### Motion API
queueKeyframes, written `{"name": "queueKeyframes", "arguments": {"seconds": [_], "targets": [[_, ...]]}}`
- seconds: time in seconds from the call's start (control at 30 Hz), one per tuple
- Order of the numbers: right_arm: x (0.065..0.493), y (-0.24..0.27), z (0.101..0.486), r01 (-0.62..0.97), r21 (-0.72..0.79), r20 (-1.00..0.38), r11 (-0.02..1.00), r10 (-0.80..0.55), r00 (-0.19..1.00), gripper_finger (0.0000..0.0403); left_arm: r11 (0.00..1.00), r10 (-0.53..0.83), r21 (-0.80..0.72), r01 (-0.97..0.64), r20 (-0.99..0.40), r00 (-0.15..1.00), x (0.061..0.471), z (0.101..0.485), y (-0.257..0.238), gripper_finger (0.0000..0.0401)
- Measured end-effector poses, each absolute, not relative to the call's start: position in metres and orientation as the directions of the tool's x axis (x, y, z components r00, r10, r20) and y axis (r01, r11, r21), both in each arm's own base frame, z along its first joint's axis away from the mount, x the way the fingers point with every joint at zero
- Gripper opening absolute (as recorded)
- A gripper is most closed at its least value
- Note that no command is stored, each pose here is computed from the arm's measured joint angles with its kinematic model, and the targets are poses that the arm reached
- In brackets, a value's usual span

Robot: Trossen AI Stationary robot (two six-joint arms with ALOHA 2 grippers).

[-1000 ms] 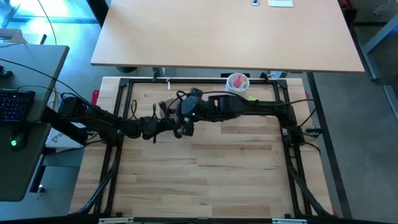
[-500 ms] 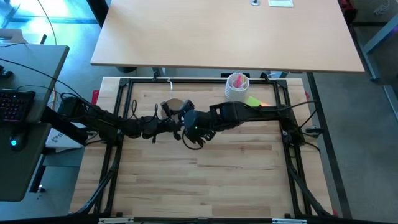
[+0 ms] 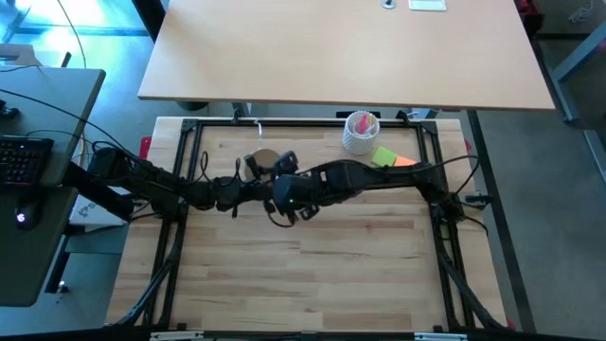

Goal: Screw lightbulb
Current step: Insert the white lightbulb into the desk lamp

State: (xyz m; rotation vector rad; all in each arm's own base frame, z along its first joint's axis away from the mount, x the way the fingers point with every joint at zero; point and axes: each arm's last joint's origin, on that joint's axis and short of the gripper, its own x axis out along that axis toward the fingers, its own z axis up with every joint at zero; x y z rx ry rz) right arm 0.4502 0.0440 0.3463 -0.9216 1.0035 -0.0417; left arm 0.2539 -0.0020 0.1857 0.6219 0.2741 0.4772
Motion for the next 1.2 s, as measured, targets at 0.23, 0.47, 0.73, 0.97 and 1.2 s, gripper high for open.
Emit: {"name": "queueKeyframes", "arguments": {"seconds": [0.23,0.47,0.73,0.97,1.2], "targets": [[0.456,0.041,0.349,0.217,-0.461,-0.639,0.861,-0.491,0.592,0.0228,0.681,0.578,0.596,-0.425,-0.081,0.812,0.253,0.187,0.000,0.0163],[0.458,0.045,0.356,0.367,-0.318,-0.603,0.874,-0.485,0.634,0.0232,0.684,0.594,0.569,-0.457,-0.071,0.801,0.252,0.188,0.000,0.0163],[0.454,0.047,0.362,0.301,-0.318,-0.631,0.899,-0.438,0.640,0.0234,0.689,0.588,0.564,-0.455,-0.070,0.805,0.253,0.189,-0.001,0.0163],[0.452,0.048,0.361,0.179,-0.411,-0.652,0.894,-0.425,0.628,0.0234,0.701,0.560,0.575,-0.422,-0.077,0.825,0.253,0.188,-0.003,0.0163],[0.453,0.037,0.362,0.111,-0.426,-0.669,0.898,-0.395,0.630,0.0234,0.699,0.561,0.577,-0.422,-0.076,0.824,0.253,0.188,-0.002,0.0163]]}}
